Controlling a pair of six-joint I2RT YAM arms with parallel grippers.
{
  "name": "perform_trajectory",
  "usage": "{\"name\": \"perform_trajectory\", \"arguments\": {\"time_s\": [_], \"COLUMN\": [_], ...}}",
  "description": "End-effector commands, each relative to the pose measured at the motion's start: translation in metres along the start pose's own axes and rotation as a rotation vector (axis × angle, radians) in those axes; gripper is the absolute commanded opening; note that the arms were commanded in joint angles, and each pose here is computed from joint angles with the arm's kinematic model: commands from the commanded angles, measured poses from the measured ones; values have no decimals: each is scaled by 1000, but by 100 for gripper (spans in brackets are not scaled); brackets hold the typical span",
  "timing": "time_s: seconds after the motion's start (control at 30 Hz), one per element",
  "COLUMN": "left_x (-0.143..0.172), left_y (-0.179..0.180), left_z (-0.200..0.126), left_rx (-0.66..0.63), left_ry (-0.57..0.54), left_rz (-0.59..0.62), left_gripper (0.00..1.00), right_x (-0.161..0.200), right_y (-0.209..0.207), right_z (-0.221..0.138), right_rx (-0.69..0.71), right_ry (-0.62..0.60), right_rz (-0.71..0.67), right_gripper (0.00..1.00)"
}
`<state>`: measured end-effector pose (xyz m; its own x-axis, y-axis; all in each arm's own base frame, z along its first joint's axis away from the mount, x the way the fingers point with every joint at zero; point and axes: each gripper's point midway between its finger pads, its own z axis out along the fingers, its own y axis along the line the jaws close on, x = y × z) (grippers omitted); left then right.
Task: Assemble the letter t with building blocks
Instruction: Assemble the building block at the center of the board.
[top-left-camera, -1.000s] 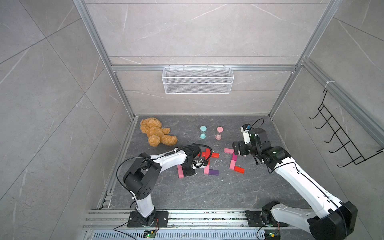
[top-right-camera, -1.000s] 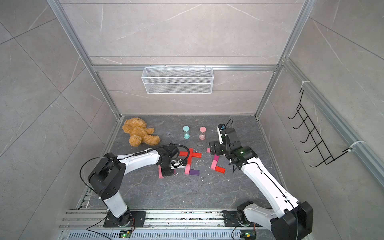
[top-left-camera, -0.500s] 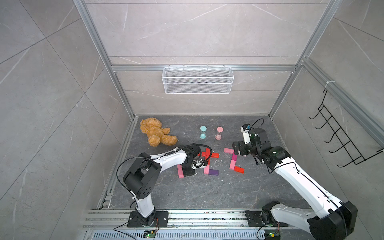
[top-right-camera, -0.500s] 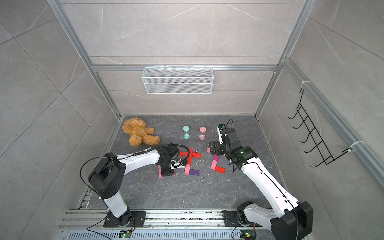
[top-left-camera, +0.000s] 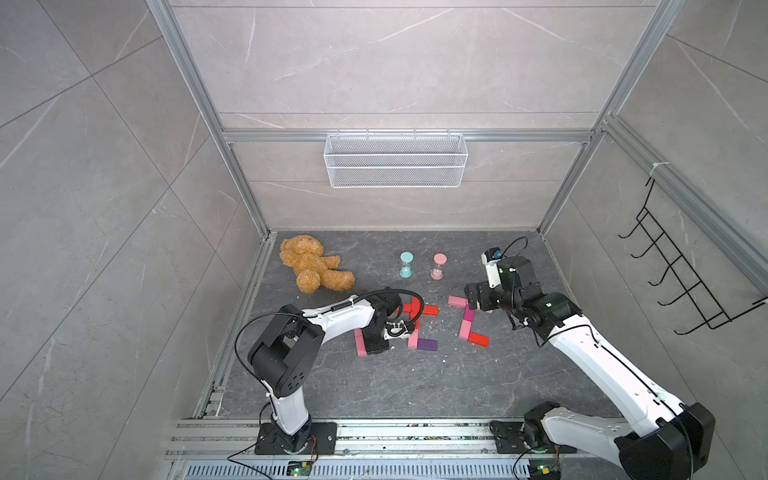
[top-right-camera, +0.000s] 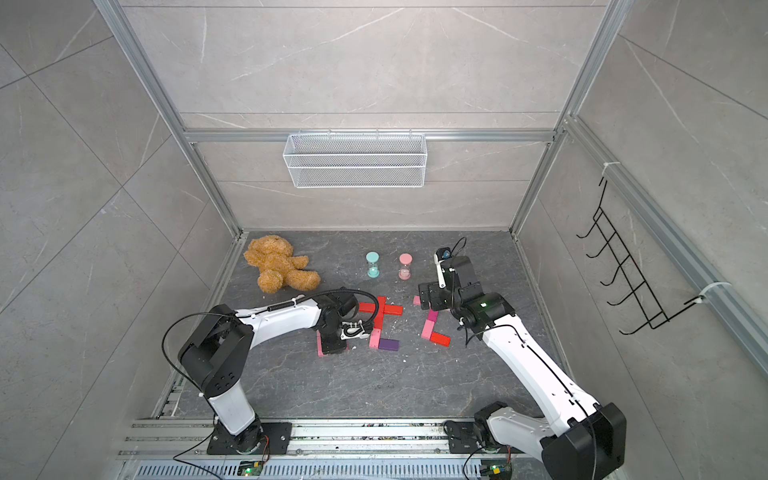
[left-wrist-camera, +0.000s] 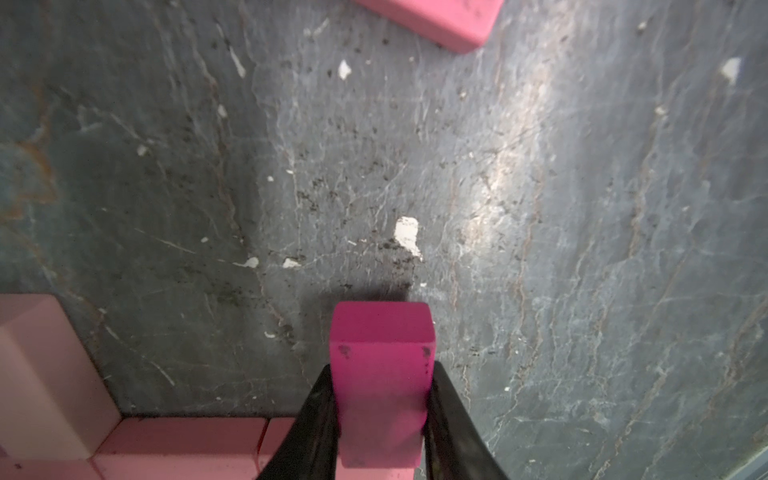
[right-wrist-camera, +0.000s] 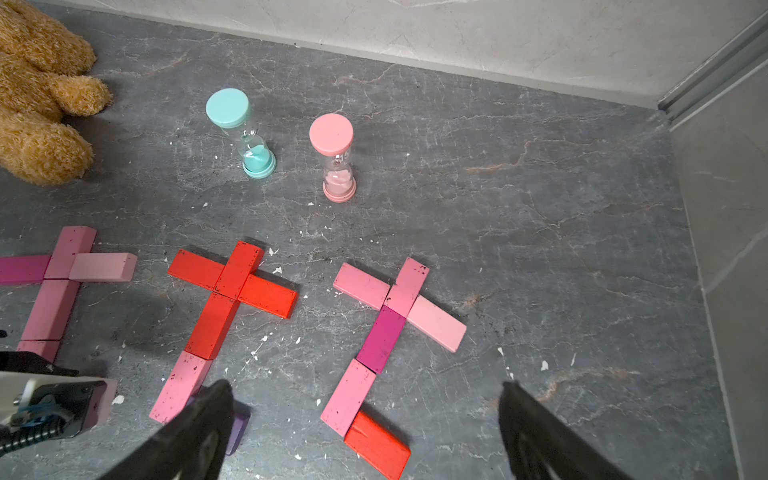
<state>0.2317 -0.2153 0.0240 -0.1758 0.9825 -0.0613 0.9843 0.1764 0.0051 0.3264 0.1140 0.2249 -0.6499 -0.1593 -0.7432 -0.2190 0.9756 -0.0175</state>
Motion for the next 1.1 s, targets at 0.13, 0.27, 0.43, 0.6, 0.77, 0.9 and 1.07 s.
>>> {"name": "perform_trajectory", "arguments": {"time_s": [0.13, 0.27, 0.43, 0.6, 0.77, 0.9, 1.07], "left_x": [2, 3, 3, 5, 5, 6, 6], "left_y": [2, 1, 1, 1, 1, 0, 1], "left_z": [-4, -3, -3, -3, -1, 1, 3], "left_rx": [5, 6, 5, 8, 11, 14, 14], "left_ry": [20, 24, 27, 30, 35, 43, 49], "left_rz": [-13, -14, -16, -20, -21, -23, -27], "left_gripper": [28, 28, 28, 28, 28, 28, 29], "right_x": [-1, -1, 0, -1, -1, 0, -1], "right_y": [1, 1, 1, 1, 1, 1, 1], "right_z": [-3, -3, -3, -3, -4, -4, -4], "right_rx": [-5, -6, -6, -6, -7, -7, -7], "right_ry": [-3, -2, 0, -2, -5, -2, -5], "right_rz": [-11, -10, -11, -10, -11, -11, -11], "right_gripper": [100, 100, 100, 100, 100, 100, 100]}}
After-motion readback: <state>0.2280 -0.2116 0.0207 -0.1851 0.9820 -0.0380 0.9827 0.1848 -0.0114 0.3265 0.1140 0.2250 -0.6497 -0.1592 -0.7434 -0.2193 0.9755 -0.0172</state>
